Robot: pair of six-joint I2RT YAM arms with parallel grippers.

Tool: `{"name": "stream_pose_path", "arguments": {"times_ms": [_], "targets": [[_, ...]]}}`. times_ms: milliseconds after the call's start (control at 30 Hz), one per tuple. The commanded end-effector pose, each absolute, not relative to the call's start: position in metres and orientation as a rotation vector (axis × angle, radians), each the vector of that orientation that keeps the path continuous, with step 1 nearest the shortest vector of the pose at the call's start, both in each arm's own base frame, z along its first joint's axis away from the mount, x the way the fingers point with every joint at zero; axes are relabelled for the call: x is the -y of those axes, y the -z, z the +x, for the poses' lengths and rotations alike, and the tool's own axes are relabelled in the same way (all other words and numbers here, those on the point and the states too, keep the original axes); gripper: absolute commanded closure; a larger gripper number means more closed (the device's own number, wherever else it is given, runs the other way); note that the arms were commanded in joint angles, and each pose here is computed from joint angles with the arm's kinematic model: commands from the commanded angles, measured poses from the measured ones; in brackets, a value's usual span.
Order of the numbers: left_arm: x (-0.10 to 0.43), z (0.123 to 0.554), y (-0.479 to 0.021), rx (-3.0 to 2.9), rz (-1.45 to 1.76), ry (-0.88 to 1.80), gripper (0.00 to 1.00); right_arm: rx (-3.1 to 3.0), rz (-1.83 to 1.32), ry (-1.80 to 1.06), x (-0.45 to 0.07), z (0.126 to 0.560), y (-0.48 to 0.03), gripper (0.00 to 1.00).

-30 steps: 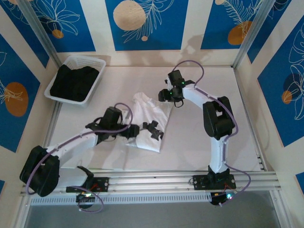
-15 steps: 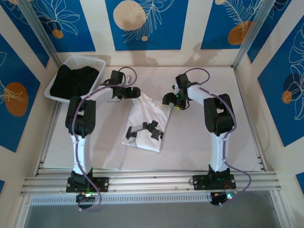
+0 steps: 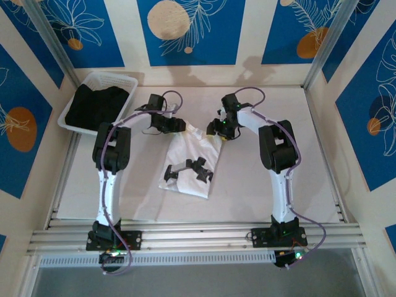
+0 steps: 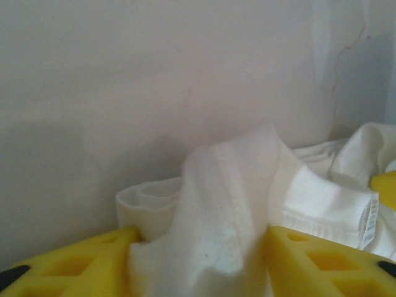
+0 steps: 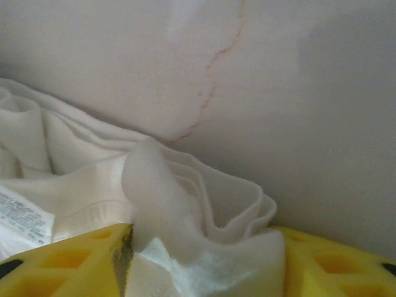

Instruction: Fold the inside-out t-shirt

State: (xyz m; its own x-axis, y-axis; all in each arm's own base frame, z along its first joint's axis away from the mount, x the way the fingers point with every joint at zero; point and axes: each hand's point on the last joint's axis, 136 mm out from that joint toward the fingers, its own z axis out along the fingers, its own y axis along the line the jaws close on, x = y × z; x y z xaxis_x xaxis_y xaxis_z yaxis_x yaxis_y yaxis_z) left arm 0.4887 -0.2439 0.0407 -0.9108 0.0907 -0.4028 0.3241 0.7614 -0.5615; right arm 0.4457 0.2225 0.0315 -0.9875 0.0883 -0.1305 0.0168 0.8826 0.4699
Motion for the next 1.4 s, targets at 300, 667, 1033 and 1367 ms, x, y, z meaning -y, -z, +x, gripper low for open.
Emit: {"name": "stream_pose_path", "arguments": {"times_ms": [300, 667, 1033, 1367], "targets": [[0.24, 0.506, -0.042, -2.598, 0.271, 1.007, 0.99, -2.76, 0.07, -0.915, -0.236, 0.461, -0.061, 0.93], [0.22, 0.577, -0.241, -2.068, 0.23, 1.059, 1.0, -2.307, -0.111, -0.979, -0.215, 0.533, -0.239, 0.98], [0.219, 0.52, -0.308, -1.831, 0.273, 1.156, 1.0, -2.103, -0.339, -1.066, -0.23, 0.476, -0.304, 0.98], [0.22, 0.369, -0.205, -1.937, 0.267, 1.249, 1.0, -2.35, -0.297, -1.21, -0.251, 0.345, -0.188, 0.97]]}}
